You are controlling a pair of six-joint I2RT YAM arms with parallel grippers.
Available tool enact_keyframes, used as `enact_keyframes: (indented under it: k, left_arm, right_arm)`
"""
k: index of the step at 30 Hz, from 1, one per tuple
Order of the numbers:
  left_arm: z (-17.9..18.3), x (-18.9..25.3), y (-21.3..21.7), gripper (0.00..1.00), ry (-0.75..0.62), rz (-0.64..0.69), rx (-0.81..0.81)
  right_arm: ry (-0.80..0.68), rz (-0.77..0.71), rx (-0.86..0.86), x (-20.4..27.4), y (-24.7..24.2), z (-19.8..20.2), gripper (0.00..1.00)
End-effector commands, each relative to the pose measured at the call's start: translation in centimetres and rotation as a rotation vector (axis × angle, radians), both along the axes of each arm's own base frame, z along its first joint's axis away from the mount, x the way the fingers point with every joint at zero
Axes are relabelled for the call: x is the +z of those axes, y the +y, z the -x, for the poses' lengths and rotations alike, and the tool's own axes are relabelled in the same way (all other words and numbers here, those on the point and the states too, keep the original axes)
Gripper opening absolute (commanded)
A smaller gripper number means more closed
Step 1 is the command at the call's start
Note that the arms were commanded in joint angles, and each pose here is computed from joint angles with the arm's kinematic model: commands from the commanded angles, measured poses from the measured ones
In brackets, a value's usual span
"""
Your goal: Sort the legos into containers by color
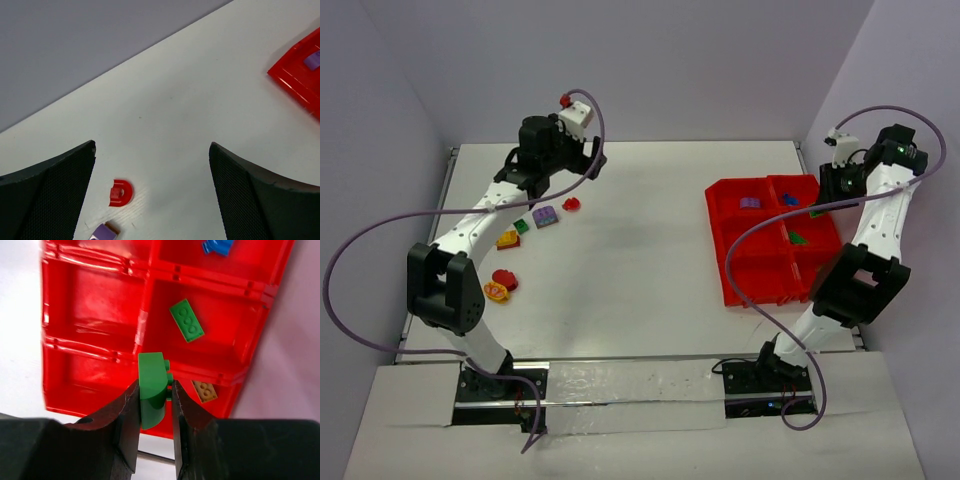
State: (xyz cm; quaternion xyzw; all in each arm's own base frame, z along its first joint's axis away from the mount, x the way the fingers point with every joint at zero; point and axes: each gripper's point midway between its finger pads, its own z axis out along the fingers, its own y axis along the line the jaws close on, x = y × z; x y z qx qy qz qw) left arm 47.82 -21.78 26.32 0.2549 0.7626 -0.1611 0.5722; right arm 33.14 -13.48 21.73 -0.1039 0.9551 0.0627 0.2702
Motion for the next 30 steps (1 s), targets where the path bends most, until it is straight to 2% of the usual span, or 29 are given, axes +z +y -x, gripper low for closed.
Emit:
enact_keyframes:
  k: [1,10,15,20,27,30]
  left_arm:
    - [0.2,1.0,1.2,0.99,0.081,0.070,0.024]
    - [-0.8,-1.1,6.5,0.99,0.210,0.071,0.169]
    - [-0.8,-2.2,9.9,0.99,0.231,0.047,0.258]
    - [-0.3,-3.7,12.0,0.99,0.247,-0.009,0.336]
    - [0.5,-4.3,14.3,0.99,0.259,-0.012,0.388]
    - [0.9,-4.7,15.0,0.99,0.272,-0.014,0.402]
  right_arm:
    - [0.021,0.090,0.010,-1.3,-1.4,-0.2,0.00]
    - [0.051,0.169,-0.059,-5.3,-3.0,-2.2,0.00]
    - [0.048,0.176,-0.164,-6.9,-4.1,-4.0,0.00]
    - [0.088,0.200,-0.183,-8.7,-4.5,-5.2,0.05]
    - [0.121,0.237,-0.198,-10.3,-5.0,-5.8,0.38]
    - [0.122,0.227,-0.210,-10.5,-4.8,-6.0,0.48]
